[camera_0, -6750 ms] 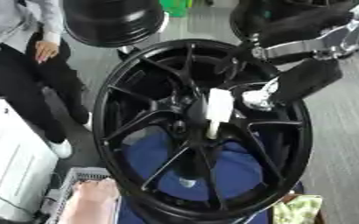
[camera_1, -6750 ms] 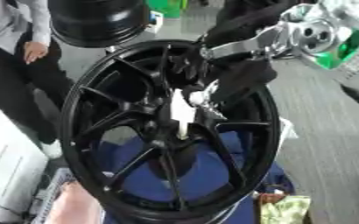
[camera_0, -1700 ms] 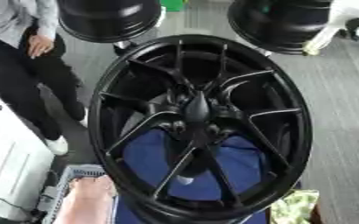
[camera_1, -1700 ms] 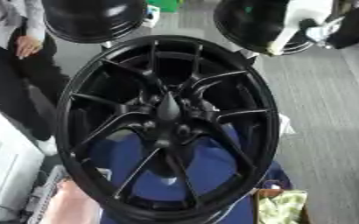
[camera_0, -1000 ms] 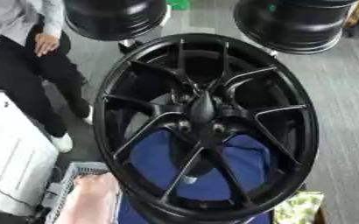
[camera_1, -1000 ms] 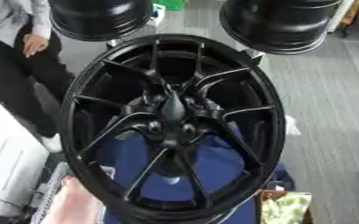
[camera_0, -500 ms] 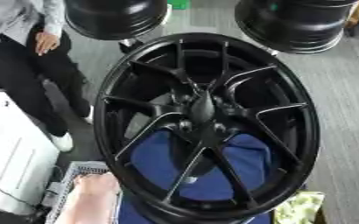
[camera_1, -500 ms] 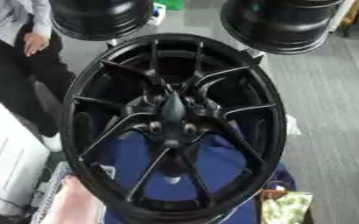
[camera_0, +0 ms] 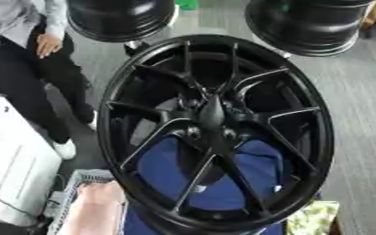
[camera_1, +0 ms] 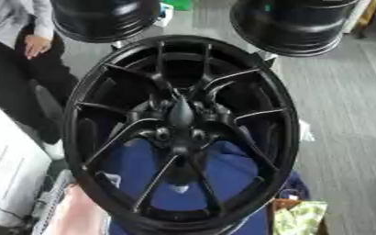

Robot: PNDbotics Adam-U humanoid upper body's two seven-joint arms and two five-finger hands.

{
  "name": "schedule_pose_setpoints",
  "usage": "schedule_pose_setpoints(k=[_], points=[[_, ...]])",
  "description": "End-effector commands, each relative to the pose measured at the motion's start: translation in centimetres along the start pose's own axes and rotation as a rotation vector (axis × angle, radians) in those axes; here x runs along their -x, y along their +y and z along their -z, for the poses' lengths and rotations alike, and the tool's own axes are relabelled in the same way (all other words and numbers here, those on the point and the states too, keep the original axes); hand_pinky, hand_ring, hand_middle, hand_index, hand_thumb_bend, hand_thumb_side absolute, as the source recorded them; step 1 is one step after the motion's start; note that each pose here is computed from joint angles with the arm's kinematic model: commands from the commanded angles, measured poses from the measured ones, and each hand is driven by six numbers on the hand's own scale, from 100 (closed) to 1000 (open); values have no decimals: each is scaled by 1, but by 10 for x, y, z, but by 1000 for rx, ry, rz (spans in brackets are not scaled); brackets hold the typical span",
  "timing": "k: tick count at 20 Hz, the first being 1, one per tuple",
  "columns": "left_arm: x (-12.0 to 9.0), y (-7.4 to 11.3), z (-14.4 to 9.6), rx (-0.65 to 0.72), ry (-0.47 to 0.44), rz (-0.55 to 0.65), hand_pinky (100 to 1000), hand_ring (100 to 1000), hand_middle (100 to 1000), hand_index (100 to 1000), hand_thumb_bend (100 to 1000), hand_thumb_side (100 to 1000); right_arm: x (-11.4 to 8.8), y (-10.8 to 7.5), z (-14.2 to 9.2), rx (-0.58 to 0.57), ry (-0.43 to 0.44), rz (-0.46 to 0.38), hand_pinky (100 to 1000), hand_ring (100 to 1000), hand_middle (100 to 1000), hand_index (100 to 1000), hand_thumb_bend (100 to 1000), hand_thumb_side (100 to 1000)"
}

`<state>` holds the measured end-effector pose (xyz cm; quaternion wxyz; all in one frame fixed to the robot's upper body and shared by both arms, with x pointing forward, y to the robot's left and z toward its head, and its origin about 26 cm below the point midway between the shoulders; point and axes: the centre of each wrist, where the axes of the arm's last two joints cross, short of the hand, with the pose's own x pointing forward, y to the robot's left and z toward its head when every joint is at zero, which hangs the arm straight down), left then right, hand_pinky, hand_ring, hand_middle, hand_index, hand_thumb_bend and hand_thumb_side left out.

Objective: Pull the pin out of the wheel hub.

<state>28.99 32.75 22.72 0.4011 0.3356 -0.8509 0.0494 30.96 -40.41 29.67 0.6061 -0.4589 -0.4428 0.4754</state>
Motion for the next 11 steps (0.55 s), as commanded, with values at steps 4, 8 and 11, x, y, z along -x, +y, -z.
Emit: schedule_pose_setpoints(k=[4,8,11], points=[[-9,6,8,-10,-47,15,631,1000,745,744,486,719,-7,-32,-10,226,15,103,864,781,805,881,100,198],[-9,6,8,-7,-49,14,631,1000,745,744,486,720,-16,-41,-12,307,-16,166,862,770,798,875,100,198],[-10,6,8,-5,-51,14,631,1000,745,744,486,720,-21,-45,-13,331,-39,183,862,767,795,871,100,198]])
